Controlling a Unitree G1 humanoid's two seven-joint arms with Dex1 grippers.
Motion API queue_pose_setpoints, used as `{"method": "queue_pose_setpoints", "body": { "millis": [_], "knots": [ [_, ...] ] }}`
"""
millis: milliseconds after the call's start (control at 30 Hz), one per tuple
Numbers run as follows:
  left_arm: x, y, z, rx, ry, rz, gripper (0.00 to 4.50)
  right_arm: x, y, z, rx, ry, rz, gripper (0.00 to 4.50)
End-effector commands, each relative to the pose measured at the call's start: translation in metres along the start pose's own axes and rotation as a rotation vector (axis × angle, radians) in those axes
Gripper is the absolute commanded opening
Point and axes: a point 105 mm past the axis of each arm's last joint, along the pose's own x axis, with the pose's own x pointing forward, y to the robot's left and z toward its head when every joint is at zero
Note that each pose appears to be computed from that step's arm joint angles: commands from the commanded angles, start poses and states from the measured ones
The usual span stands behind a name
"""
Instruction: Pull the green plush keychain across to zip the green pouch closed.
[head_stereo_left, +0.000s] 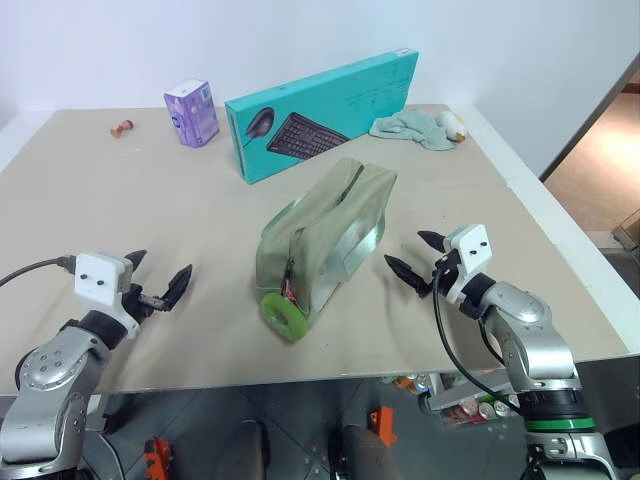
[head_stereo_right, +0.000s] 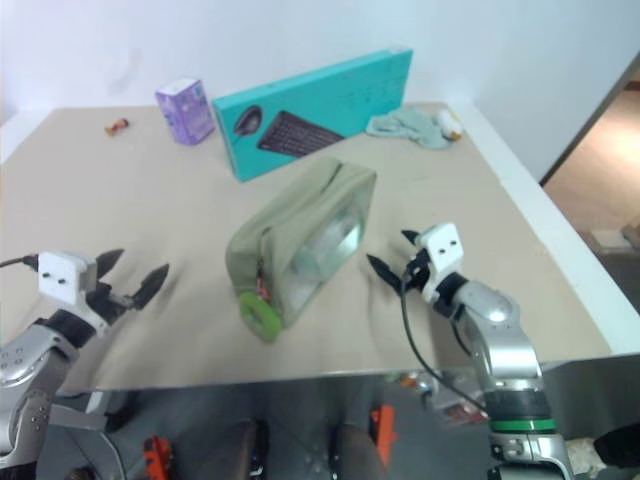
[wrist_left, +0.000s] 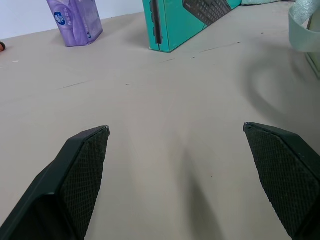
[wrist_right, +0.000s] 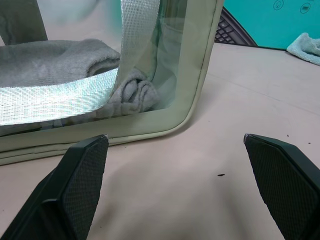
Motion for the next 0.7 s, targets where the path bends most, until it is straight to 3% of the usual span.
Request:
{"method": "queue_pose_setpoints", "body": {
  "millis": [33, 233, 367, 500, 700],
  "knots": [
    [0.0, -0.002, 0.013, 0.001, -0.053, -0.013, 4.46, -0.002, -0.008, 0.013, -0.028, -0.046, -0.025, 4.5],
    [-0.004, 0.004, 0.03, 0.011, -0.114, -0.03, 4.46, -0.001, -0.009, 0.015, -0.033, -0.048, -0.026, 4.5],
    [-0.005, -0.009, 0.058, 0.031, -0.18, -0.169, 4.46, -0.002, -0.01, 0.016, -0.038, -0.046, -0.023, 4.5],
    [-0.011, -0.035, 0.089, 0.051, -0.21, -0.402, 4.46, -0.001, -0.011, 0.018, -0.045, -0.046, -0.017, 4.5],
    [-0.03, -0.085, 0.087, 0.055, -0.103, -0.726, 4.46, -0.001, -0.015, 0.023, -0.059, -0.052, -0.019, 4.5]
  ]
}}
